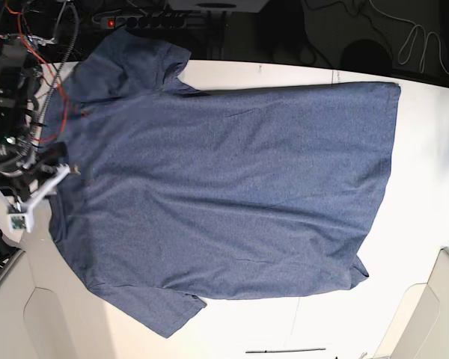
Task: Layout the t-shirt on the table in an organized manner, then fold the t-shirt properly
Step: 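Release the shirt and lift both grippers away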
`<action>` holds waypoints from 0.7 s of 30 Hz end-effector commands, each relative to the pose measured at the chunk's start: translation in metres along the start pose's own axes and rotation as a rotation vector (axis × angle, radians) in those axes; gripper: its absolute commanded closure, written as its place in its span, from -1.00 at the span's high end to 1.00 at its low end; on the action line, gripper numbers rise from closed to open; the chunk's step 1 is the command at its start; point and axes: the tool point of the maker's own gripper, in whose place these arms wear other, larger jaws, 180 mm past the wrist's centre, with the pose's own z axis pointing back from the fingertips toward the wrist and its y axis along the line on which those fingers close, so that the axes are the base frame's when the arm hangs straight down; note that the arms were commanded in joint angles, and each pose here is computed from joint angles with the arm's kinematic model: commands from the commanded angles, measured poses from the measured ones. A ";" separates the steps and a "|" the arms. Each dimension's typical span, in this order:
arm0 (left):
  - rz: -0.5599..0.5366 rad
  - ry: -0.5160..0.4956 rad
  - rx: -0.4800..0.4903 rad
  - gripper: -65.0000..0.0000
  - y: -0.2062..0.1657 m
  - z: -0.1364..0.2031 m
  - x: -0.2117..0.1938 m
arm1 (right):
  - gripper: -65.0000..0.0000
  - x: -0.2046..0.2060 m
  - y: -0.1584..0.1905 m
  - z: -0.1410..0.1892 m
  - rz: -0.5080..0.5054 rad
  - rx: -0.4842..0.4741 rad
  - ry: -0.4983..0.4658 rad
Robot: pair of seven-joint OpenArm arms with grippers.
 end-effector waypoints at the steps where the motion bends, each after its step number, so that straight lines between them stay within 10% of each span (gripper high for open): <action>1: 0.009 -0.052 0.012 -0.07 0.013 0.009 0.024 | -0.29 -0.003 -0.015 0.006 -0.021 0.003 -0.016; 9: 0.175 0.003 0.049 -0.07 0.038 0.044 0.004 | -0.29 -0.061 -0.061 0.040 -0.471 0.328 -0.135; 15: 0.185 0.035 0.048 -0.07 0.035 0.047 -0.011 | -0.14 -0.122 -0.049 0.008 -0.772 0.457 -0.045; 21: 0.203 0.026 0.041 -0.07 0.032 0.047 -0.011 | -0.13 -0.130 0.001 -0.024 -0.855 0.586 0.059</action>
